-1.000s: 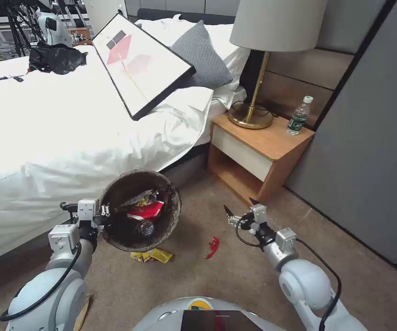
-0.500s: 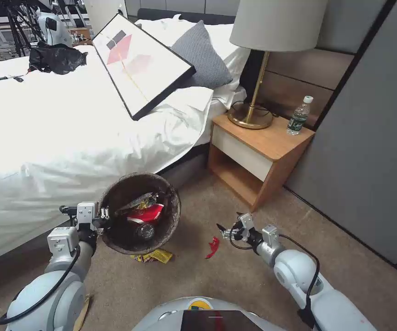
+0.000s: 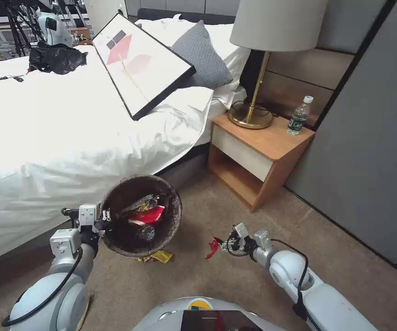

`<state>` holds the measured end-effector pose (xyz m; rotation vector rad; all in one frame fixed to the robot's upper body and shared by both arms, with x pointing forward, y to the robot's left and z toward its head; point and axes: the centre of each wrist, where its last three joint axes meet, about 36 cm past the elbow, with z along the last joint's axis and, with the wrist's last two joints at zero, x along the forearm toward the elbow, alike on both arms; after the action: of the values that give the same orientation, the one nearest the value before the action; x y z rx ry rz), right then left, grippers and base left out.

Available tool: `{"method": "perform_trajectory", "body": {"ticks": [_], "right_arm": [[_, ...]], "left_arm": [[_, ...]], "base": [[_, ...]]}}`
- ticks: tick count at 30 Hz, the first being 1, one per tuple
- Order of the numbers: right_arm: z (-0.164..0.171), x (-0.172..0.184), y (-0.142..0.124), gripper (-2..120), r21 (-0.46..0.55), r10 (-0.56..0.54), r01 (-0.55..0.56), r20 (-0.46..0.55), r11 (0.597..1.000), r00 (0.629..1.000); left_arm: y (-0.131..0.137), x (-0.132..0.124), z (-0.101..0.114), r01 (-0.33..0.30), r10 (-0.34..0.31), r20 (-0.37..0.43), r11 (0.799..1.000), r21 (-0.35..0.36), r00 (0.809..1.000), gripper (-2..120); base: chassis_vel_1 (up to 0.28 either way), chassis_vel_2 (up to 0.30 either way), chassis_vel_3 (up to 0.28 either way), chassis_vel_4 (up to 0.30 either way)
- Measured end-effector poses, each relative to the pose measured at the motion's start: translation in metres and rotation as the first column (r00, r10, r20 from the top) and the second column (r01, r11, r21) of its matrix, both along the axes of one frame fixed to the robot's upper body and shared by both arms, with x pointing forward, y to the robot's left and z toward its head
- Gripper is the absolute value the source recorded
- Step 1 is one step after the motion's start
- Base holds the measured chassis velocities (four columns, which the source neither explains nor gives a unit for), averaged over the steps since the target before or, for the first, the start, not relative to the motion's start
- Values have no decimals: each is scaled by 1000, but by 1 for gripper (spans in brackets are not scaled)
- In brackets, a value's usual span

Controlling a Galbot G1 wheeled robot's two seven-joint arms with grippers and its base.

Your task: Pick up the trash bin, then pick up the garbage from the floor and place it into the trash bin.

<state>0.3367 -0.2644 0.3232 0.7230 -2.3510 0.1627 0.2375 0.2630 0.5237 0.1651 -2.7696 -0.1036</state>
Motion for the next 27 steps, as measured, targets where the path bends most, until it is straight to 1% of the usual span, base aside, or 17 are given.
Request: {"method": "perform_trajectory", "body": {"ticks": [9, 11, 15, 19, 27], "right_arm": [[-23, 5, 16, 100, -19, 12, -12, -27, 1000, 1000], [-24, 6, 16, 100, -20, 12, -12, -27, 1000, 1000], [-43, 8, 22, 100, -39, 2, -4, -55, 999, 998], [-54, 9, 26, 100, -47, -7, 3, -68, 999, 998], [-68, 9, 33, 100, -58, -13, 8, -79, 998, 997]], "left_arm": [[-2, 0, -1, 5, -5, 0, 1000, -1, 1000, 2], [-2, 0, -1, 5, -5, 0, 1000, -1, 1000, 2], [-1, 0, -1, 4, -4, -1, 1000, 1, 1000, 2], [-1, 0, -1, 4, -4, -2, 1000, 0, 1000, 2], [-1, 0, -1, 5, -5, -2, 1000, 0, 1000, 2]], "base": [[0, 0, 0, 0], [0, 0, 0, 0], [0, 0, 0, 0], [0, 0, 0, 0], [0, 0, 0, 0]]}}
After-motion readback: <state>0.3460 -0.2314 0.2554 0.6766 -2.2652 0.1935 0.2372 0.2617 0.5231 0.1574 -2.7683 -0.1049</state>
